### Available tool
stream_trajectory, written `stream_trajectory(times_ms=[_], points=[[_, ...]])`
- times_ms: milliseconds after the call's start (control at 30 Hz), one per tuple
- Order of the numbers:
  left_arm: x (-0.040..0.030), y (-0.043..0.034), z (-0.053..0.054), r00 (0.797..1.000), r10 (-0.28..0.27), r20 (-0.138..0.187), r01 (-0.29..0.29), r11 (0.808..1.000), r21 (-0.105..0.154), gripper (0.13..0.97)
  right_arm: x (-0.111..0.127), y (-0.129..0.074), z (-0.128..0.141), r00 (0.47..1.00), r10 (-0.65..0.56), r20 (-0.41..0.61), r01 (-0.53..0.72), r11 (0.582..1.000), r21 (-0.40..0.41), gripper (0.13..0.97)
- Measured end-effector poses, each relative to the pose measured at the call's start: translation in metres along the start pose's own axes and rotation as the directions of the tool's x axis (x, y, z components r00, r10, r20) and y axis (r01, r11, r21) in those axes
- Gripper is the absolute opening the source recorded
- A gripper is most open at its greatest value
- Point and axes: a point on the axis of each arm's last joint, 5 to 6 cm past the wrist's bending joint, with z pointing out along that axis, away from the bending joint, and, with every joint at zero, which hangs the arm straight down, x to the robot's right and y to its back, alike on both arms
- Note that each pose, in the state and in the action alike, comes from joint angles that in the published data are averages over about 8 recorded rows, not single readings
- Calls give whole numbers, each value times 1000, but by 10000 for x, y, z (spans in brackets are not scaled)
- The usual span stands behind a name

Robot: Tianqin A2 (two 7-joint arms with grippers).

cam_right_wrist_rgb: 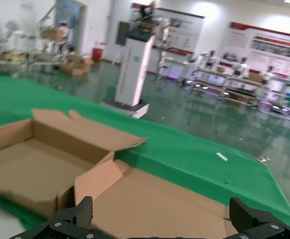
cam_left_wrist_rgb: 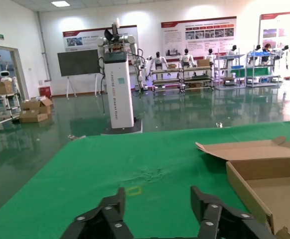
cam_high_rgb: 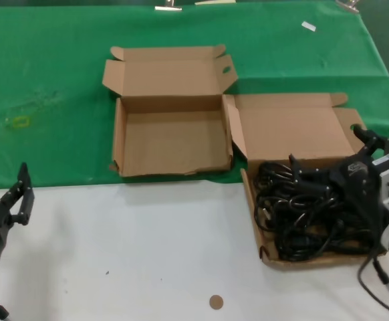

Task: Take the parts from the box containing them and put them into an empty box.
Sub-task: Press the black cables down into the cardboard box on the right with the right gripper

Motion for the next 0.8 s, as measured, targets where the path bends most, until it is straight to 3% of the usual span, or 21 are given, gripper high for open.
stream_trajectory(times_ms=[433, 567, 800], points=[[0, 0, 0, 1000, 0, 0, 0, 1000, 0, 295, 391, -204, -38, 962, -208, 175, 221, 974, -56, 966], [0, 0, 0, 1000, 0, 0, 0, 1000, 0, 295, 516, -276, -29, 929, -284, 239, 305, 951, -55, 966], [0, 0, 0, 1000, 0, 0, 0, 1000, 0, 197, 746, -461, -8, 848, -411, 336, 443, 896, -23, 966]])
